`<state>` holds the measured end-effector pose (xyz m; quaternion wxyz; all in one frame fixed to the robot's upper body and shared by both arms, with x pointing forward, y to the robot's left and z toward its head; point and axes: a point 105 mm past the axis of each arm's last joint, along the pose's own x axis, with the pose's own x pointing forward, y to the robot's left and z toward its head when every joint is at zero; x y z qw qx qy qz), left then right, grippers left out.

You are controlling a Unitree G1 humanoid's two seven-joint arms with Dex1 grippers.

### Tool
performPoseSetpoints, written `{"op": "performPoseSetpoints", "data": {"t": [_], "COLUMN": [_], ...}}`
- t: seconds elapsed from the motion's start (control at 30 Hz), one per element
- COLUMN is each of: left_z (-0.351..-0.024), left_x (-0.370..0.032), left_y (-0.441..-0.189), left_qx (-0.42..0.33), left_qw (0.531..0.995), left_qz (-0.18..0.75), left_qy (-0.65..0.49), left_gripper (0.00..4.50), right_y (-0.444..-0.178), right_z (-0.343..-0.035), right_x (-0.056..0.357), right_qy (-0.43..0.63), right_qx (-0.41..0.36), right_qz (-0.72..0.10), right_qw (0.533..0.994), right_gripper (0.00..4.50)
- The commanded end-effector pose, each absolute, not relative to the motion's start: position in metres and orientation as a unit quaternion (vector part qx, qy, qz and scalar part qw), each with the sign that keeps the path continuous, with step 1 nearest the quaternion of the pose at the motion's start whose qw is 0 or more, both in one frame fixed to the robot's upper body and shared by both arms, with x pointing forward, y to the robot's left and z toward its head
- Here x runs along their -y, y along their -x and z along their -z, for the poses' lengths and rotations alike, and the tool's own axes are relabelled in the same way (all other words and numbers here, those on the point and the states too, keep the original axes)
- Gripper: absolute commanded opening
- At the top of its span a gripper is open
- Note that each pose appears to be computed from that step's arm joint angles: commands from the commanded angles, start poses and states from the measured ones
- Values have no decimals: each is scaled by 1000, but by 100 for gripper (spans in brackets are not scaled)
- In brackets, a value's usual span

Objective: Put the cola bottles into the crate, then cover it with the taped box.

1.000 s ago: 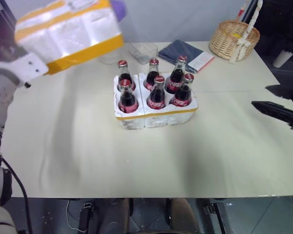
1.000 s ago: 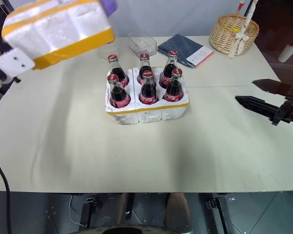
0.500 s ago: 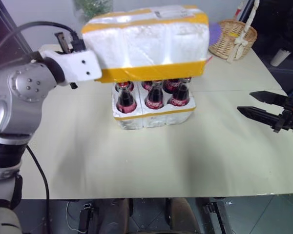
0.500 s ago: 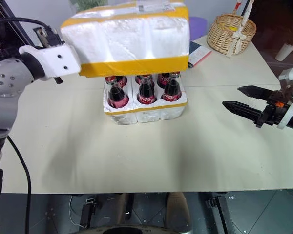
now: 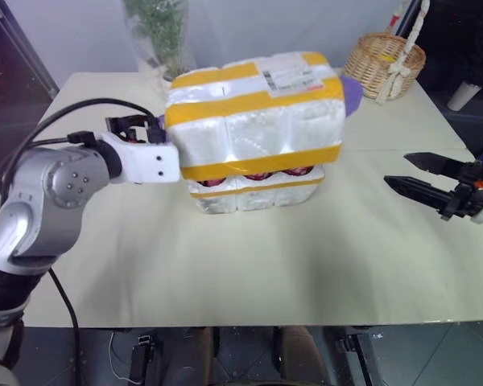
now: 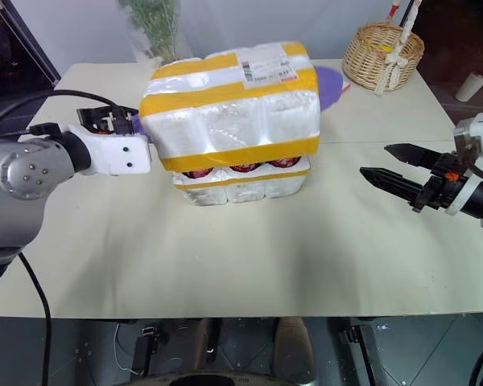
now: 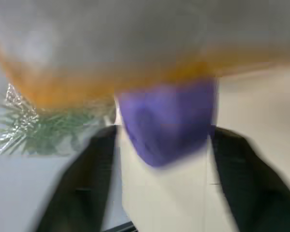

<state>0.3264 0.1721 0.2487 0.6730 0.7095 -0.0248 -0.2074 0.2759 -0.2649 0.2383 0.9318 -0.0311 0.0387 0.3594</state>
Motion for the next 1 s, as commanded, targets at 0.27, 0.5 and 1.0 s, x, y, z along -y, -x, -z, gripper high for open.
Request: {"op": "performPoseSetpoints", "data": {"t": [0.27,0.5,1.0], "left_z": [-241,-226,-290], "left_x": [-189,-240,-244], "left_y": [-301,-257,-270], "left_qx": [66,-73,-61], "left_qw": [718,878,852], "left_qz": [238,421,516], "left_qy": [-651,-215,-61], "left_gripper": [447,447,447], "right_y": [-276,-273,-285], "right_z": [-247,-247,-268], "right_x": [258,255,222], "right_qy": [35,58,98], "right_qx": [-16,-33,-34], "right_qz": [-373,-401,-504], "right_qw": [927,914,857], "right_gripper": [450,450,450]}}
